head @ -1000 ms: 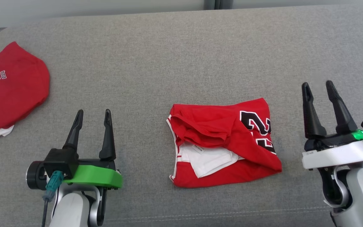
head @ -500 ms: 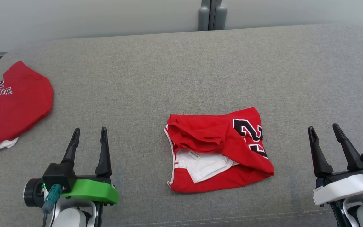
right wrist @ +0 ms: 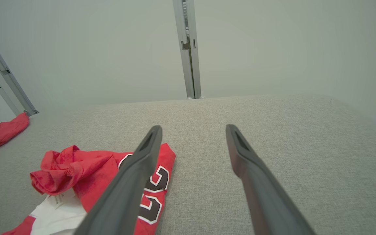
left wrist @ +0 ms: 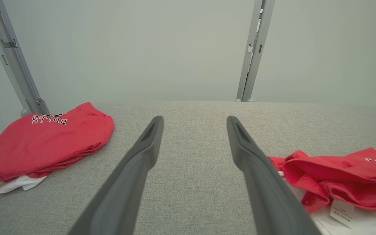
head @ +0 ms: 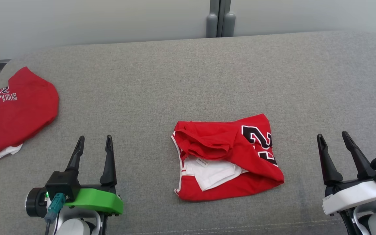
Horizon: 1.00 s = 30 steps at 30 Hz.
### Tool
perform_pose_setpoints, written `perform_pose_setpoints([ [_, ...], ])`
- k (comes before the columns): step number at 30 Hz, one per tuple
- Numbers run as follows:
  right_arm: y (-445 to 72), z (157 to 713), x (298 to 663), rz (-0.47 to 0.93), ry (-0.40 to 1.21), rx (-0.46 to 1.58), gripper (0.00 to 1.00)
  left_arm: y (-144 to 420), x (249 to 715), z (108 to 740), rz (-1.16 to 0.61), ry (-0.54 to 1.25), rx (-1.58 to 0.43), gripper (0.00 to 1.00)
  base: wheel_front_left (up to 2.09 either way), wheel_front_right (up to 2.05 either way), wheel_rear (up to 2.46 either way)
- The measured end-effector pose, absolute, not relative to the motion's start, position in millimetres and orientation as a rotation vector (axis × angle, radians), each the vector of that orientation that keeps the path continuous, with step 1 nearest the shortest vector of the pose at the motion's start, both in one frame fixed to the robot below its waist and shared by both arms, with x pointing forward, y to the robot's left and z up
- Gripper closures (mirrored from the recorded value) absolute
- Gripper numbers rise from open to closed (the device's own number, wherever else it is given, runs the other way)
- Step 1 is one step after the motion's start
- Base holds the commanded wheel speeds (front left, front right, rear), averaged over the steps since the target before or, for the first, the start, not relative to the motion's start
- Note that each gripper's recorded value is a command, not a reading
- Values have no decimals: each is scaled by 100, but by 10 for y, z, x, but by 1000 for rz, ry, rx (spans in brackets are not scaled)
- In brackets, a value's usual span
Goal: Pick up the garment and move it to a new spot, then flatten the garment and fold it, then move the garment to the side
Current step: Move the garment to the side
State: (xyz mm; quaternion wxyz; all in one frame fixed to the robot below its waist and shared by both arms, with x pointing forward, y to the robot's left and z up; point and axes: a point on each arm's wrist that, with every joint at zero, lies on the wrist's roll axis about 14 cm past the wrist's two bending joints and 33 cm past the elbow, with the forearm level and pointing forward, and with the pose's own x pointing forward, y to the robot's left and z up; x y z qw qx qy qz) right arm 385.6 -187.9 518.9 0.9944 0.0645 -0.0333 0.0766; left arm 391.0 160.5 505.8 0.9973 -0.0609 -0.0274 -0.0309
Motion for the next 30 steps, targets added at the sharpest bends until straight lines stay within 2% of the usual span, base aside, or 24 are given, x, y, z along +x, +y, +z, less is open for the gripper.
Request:
perform_pose_setpoints([
  [1, -1875, 5184, 3857, 154, -64, 132, 0, 1604, 3908, 5059, -62, -55, -122, 0, 0, 0, 0],
  [2, -1859, 5190, 3864, 159, -66, 136, 100, 1606, 3904, 5060, -61, -55, -124, 0, 0, 0, 0],
  [12, -1678, 5010, 4041, 233, 1, 123, 100, 1636, 3889, 5048, -50, -51, -126, 0, 0, 0, 0],
  [22, -1116, 4476, 4385, 399, 167, 130, 100, 1626, 3989, 5049, -49, -56, -141, 0, 0, 0, 0],
  [30, -756, 4087, 4516, 498, 277, 136, 100, 1749, 4003, 4905, -7, -19, -142, 0, 0, 0, 0],
])
